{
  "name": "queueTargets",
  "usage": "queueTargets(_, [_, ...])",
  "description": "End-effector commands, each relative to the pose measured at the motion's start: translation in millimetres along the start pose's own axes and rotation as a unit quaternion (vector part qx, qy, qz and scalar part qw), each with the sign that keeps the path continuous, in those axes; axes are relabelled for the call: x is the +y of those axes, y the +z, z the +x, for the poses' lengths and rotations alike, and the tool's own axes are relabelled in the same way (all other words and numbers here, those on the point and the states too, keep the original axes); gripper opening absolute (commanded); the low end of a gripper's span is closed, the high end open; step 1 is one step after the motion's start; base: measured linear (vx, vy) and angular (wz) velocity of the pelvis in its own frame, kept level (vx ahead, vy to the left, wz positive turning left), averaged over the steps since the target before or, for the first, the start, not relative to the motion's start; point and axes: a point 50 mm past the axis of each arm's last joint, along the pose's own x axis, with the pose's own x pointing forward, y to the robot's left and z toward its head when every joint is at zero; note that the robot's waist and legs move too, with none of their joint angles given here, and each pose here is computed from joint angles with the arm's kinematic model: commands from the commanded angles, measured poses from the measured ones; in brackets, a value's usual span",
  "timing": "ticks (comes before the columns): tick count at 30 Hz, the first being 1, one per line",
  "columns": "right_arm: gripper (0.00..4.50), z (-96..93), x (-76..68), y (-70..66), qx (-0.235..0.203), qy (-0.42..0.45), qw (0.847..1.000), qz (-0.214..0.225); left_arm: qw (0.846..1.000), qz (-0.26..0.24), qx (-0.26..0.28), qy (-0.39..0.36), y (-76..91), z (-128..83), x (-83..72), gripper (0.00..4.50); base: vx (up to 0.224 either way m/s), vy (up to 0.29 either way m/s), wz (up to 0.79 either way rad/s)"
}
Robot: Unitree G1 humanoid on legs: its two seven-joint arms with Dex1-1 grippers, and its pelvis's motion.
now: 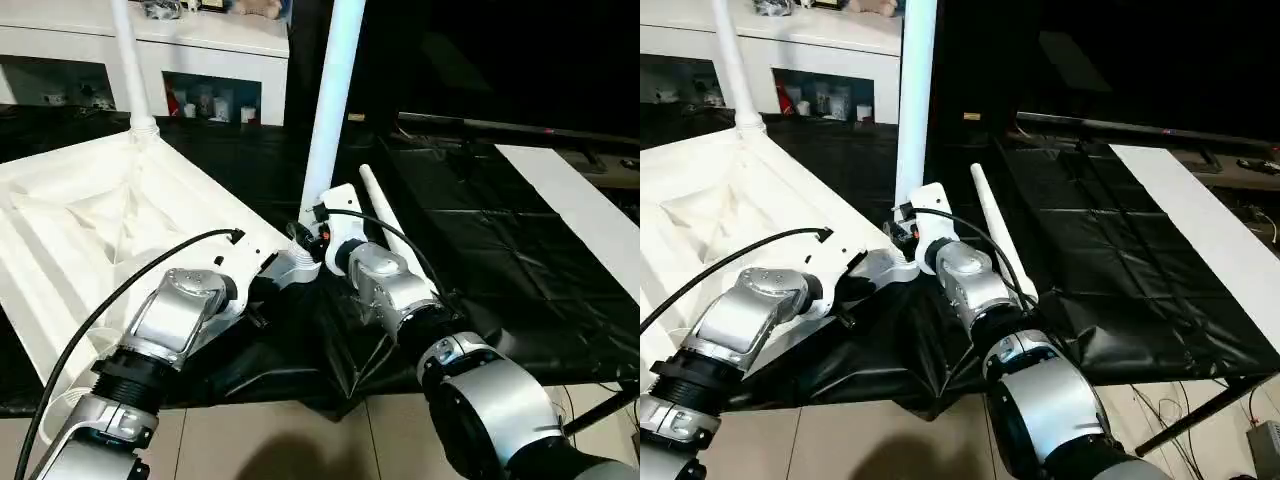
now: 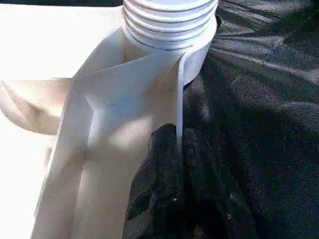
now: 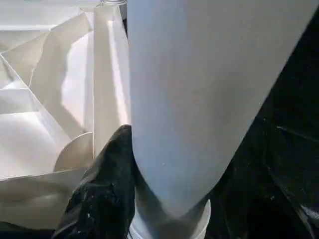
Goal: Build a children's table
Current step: Insert table leg to table base
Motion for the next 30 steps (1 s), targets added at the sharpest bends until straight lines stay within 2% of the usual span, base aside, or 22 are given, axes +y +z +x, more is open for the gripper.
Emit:
queueTargets(1, [1.84, -21.0, -10.0, -76.9, 0.161, -0.029, 0.986, 0.026, 1.0, 0.013, -0.016, 0.023, 8.1, -7, 5.8, 0.0, 0.0, 0.0, 0.0])
queueTargets(2, [1.84, -18.4, -9.1, -70.4, 0.142, -0.024, 0.989, 0.038, 0.999, 0.018, -0.021, 0.022, 8.7, -7, 6.5, 0.0, 0.0, 0.0, 0.0])
queueTargets(3, [2.19, -17.5, -8.8, -67.8, 0.135, -0.021, 0.99, 0.045, 0.999, 0.02, -0.023, 0.023, 9.0, -7, 7.0, 0.0, 0.0, 0.0, 0.0])
queueTargets(4, [2.19, -16.4, -8.8, -64.2, 0.125, -0.018, 0.991, 0.054, 0.999, 0.021, -0.023, 0.022, 9.2, -8, 7.6, 0.0, 0.0, 0.0, 0.0])
queueTargets(5, [2.4, -15.2, -9.0, -60.2, 0.116, -0.014, 0.991, 0.058, 0.999, 0.024, -0.024, 0.021, 9.5, -8, 8.2, 0.0, 0.0, 0.0, 0.0])
queueTargets(14, [3.09, -9.0, -10.9, -31.9, 0.059, 0.022, 0.997, 0.053, 0.999, 0.039, -0.025, 0.018, 9.9, -12, 12.1, 0.0, 0.0, 0.0, 0.0])
queueTargets(15, [3.32, -8.5, -11.0, -28.9, 0.053, 0.027, 0.997, 0.052, 0.999, 0.039, -0.026, 0.017, 10.1, -12, 12.4, 0.0, 0.0, 0.0, 0.0])
queueTargets(16, [3.42, -7.6, -11.7, -21.5, 0.038, 0.037, 0.998, 0.046, 0.999, 0.042, -0.026, 0.016, 10.1, -13, 13.1, 0.0, 0.0, 0.0, 0.0])
queueTargets(21, [3.86, -6.8, -13.3, -12.1, 0.018, 0.05, 0.998, 0.032, 0.998, 0.045, -0.027, 0.015, 10.1, -14, 14.6, 0.0, 0.0, 0.0, 0.0])
queueTargets(30, [3.93, -11.1, -22.9, 2.0, -0.001, 0.087, 0.995, -0.04, 0.998, 0.06, -0.027, 0.0, 6.7, -17, 16.7, 0.0, 0.012, -0.007, 0.0])
